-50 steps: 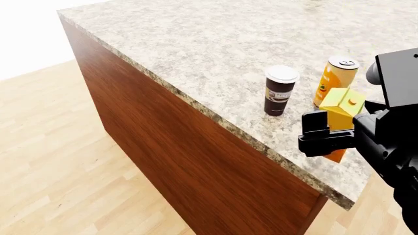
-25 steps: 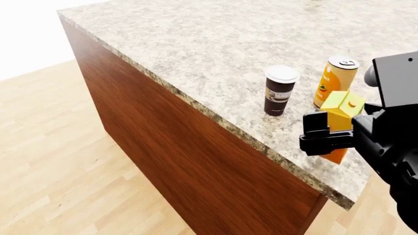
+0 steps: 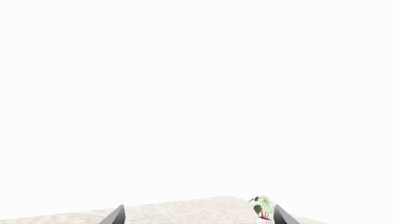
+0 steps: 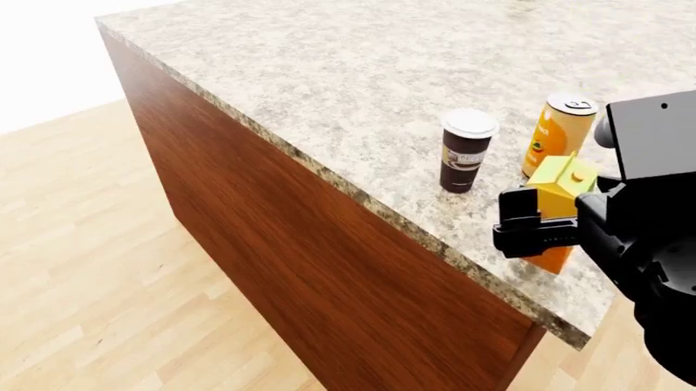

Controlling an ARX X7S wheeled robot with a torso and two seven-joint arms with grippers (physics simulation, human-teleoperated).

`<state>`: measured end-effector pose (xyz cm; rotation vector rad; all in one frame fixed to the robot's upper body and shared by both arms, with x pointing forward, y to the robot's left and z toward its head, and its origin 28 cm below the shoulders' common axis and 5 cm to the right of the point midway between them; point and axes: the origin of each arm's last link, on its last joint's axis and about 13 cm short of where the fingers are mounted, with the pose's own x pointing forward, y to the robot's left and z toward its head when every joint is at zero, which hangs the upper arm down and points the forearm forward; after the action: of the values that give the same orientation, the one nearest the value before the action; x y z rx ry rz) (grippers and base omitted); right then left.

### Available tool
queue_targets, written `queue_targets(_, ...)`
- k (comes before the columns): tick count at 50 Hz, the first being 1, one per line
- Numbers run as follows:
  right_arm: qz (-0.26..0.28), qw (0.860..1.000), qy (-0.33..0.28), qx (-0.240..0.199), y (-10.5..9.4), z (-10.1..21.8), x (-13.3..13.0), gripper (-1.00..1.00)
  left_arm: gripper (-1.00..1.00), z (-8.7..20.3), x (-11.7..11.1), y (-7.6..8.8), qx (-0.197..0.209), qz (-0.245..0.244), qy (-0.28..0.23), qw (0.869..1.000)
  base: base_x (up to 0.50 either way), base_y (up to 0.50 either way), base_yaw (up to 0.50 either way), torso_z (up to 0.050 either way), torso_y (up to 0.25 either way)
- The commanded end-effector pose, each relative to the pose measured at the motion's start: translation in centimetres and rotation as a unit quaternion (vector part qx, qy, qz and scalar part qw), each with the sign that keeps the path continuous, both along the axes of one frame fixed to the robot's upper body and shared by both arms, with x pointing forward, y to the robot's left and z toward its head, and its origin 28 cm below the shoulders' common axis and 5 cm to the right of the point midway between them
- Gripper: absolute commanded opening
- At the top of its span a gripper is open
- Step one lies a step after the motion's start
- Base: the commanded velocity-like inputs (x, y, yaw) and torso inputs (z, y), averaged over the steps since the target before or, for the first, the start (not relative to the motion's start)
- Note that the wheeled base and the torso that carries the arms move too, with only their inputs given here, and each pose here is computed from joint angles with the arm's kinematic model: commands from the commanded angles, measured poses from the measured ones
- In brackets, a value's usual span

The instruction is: Move the drinks to the dining counter.

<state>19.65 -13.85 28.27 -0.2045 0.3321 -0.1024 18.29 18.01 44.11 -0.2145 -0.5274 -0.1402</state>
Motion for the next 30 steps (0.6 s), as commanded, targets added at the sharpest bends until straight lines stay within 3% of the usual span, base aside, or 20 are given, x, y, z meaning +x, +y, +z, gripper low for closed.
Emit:
queue_targets(1,-0.008,0.999,-0.034,-0.004,-0.25,0.71,0.37,-1.00,1.00,0.00,-0.03,-0.02,0.001,0.000,0.000,1.000,0.00,0.00,0.00,0.010,0.000)
queue_targets(29,-0.011,0.999,-0.030,-0.004,-0.34,0.45,0.59,-1.00,1.00,-0.07,-0.05,-0.11,0.002,-0.001,0.001,1.000,0.00,0.00,0.00,0.000,0.001)
queue_targets(30,-0.011,0.999,-0.029,-0.006,-0.35,0.42,0.60,1.00,1.00,-0.07,-0.03,-0.10,0.002,-0.001,0.001,1.000,0.00,0.00,0.00,0.000,0.010)
